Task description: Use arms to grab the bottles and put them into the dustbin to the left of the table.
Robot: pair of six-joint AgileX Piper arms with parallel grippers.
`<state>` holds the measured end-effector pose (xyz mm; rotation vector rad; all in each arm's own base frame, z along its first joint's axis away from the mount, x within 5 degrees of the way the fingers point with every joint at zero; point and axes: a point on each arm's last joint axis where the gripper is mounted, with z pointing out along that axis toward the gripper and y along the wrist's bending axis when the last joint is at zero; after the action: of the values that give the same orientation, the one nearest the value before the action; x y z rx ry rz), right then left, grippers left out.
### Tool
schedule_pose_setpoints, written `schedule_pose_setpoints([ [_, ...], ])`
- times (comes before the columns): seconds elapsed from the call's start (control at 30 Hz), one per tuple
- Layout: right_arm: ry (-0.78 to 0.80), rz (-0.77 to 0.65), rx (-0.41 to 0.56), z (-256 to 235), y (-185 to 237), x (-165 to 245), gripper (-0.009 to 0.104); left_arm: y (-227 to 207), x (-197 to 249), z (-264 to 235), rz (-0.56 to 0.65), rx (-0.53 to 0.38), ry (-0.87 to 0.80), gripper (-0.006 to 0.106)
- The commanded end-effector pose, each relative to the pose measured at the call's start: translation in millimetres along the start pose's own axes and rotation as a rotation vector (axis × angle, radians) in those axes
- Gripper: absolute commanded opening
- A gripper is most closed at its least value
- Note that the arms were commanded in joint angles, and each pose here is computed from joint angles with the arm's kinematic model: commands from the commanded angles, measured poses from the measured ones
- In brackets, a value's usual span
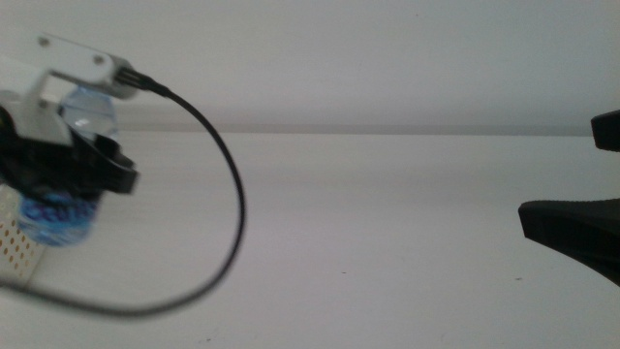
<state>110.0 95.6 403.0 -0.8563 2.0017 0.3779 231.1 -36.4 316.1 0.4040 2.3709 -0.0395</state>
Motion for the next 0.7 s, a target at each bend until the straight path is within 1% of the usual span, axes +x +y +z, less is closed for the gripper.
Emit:
schedule_pose_setpoints([
  [0.0,-0.019,-0.012,0.004,-2,0,-2,0.092,23,-11,2,0.021,-0.047,0.016,-0.002],
  [0.1,-0.019,-0.012,0.004,-2,0,-2,0.092,55,-22,9,0.006,-0.079,0.067,-0.002],
  [0.2,-0.019,-0.012,0.004,-2,0,-2,0.092,88,-32,18,0.011,-0.087,0.119,-0.002],
  [0.3,-0.019,-0.012,0.004,-2,0,-2,0.092,123,-41,26,-0.038,-0.110,0.164,-0.002],
  [0.37,-0.019,-0.012,0.004,-2,0,-2,0.092,143,-46,32,-0.049,-0.120,0.187,-0.002],
  [0.47,-0.019,-0.012,0.004,-2,0,-2,0.092,173,-44,47,-0.071,-0.124,0.237,-0.002],
  [0.57,-0.019,-0.012,0.004,-2,0,-2,0.092,199,-39,61,-0.123,-0.128,0.264,-0.002],
  [0.67,-0.019,-0.012,0.004,-2,0,-2,0.092,220,-33,64,-0.152,-0.155,0.281,-0.002],
])
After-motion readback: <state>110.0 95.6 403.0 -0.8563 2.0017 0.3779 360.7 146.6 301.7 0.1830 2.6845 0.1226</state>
